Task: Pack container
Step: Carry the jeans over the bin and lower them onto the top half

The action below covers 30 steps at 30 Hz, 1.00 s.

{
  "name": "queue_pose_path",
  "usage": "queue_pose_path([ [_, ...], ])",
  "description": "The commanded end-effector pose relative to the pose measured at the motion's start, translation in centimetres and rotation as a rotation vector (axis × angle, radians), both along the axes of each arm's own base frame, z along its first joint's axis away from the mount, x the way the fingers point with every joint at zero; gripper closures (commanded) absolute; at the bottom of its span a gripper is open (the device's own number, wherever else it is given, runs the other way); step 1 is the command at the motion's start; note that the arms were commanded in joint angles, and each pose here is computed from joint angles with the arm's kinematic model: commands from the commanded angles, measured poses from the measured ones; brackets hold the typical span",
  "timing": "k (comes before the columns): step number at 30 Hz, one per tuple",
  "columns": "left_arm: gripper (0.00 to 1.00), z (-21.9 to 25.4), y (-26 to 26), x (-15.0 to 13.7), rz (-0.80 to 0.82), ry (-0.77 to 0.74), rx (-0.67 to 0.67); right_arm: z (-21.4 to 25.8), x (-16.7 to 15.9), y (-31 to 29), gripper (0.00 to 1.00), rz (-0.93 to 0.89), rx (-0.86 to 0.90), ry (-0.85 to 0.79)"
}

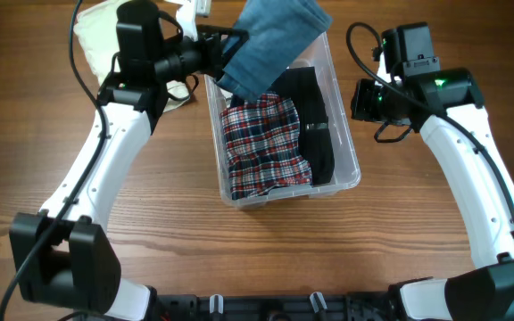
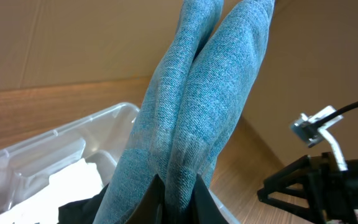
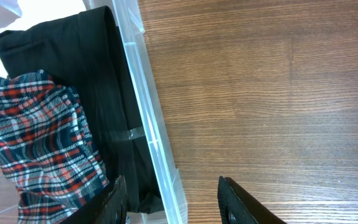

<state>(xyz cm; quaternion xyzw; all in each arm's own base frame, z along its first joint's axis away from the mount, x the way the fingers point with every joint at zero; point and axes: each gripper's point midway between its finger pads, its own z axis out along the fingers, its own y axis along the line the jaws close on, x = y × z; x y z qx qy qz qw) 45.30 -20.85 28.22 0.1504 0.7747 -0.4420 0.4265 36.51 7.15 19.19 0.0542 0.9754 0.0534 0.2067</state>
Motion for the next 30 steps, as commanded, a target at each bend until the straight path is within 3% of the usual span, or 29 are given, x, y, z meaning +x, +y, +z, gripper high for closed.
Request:
queue_pose_path([
  [1,0.96,-0.7,-1.7,0.4,-0.029,-0.007,0.024,-0.4,0.2,-0.5,0.53,-0.029,-0.012,0.007],
  [6,0.96,-4.6,-1.7,2.0,0.018,0.062,0.063,-0.4,0.1,-0.5,0.53,-0.029,-0.013,0.011],
  [7,0.92,-5.9,-1.3,2.8,0.059,0.083,0.087,-0.4,0.1,-0.4,0.53,-0.027,-0.009,0.012],
  [8,0.37,-7.8,-0.3,3.8,0.134,0.115,0.133,-0.5,-0.1,-0.4,0.53,-0.025,-0.007,0.018],
  [9,0.00,-8.3,0.6,4.5,0.195,0.119,0.164,-0.5,-0.2,-0.4,0.53,-0.024,-0.005,0.025],
  [12,0.00,-5.4,2.8,6.2,0.353,0.038,0.207,-0.7,-0.5,-0.4,0.53,-0.024,-0.008,0.036],
  [18,0.01,-1.2,2.9,5.4,0.365,-0.077,0.223,-0.6,-0.5,-0.4,0.53,-0.024,-0.008,0.035],
  [19,0.00,-0.7,2.3,4.9,0.346,-0.103,0.247,-0.6,-0.4,-0.4,0.53,-0.024,-0.008,0.034],
  [21,0.00,-1.7,1.4,3.7,0.361,-0.152,0.424,-0.6,-0.4,-0.4,0.52,-0.024,-0.008,0.034],
  [22,0.00,-3.4,1.0,2.6,0.377,-0.131,0.545,-0.6,-0.4,-0.4,0.53,-0.024,-0.008,0.034],
  [24,0.00,-6.7,-0.8,-0.5,0.306,-0.016,0.636,-0.6,-0.4,-0.4,0.53,-0.024,-0.007,0.032],
  [27,0.00,-10.0,-1.1,-3.5,0.432,0.338,0.503,-0.6,-0.3,-0.4,0.53,-0.024,-0.006,0.027],
  [30,0.00,-10.6,-0.1,-3.0,0.506,0.351,0.514,-0.6,-0.3,-0.4,0.53,-0.024,-0.006,0.028],
])
